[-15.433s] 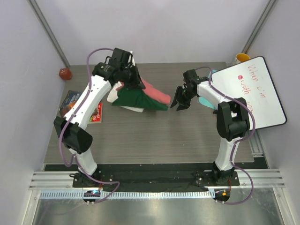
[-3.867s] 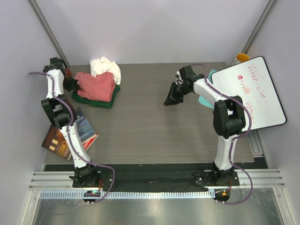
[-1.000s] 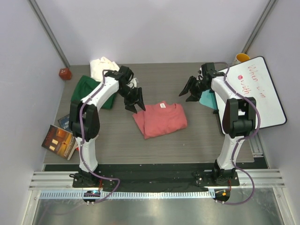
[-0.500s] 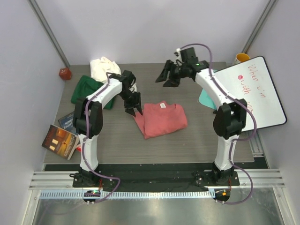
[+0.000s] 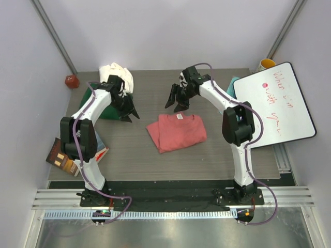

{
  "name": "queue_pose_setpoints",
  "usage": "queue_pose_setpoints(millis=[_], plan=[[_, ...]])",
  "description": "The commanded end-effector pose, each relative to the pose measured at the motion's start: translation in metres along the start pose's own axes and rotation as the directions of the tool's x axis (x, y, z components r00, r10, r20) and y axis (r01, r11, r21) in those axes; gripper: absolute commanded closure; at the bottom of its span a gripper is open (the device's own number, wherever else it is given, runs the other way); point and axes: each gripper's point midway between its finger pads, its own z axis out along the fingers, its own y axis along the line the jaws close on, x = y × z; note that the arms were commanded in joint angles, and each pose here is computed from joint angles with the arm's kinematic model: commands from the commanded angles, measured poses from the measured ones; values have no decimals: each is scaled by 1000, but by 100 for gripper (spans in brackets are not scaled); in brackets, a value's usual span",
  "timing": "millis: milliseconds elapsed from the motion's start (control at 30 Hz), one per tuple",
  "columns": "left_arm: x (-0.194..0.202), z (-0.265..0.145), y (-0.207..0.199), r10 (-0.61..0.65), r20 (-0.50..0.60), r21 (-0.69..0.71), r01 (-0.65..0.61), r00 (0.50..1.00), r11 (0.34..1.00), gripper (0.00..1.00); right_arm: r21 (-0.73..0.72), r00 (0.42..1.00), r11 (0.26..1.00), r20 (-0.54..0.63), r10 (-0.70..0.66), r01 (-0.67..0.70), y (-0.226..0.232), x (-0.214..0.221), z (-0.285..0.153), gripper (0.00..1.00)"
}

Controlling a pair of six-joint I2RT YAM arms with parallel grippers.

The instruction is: Fold and stack the t-shirts

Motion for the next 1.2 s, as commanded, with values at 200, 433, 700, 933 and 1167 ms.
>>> queue_pose_setpoints(millis=[200,433,700,933,1167], plan=[[6,-2,-4,21,19,27,-22,1000,999,56,6,996,999,-86,-35,36,5,25,30,40],[10,-2,-2,18,19,32,-18,1000,999,57,21,991,998,-120,-58,61,6,39,48,42],[12,-3,-2,24,17,38,-25,1000,999,57,43,992,996,-97,-74,79,6,32,48,42],[17,-2,-2,20,-1,48,-20,1000,999,57,44,994,995,-66,-85,88,12,16,51,42],[21,-3,0,21,-5,44,-21,1000,999,57,125,996,989,-57,-72,78,-12,11,50,41]])
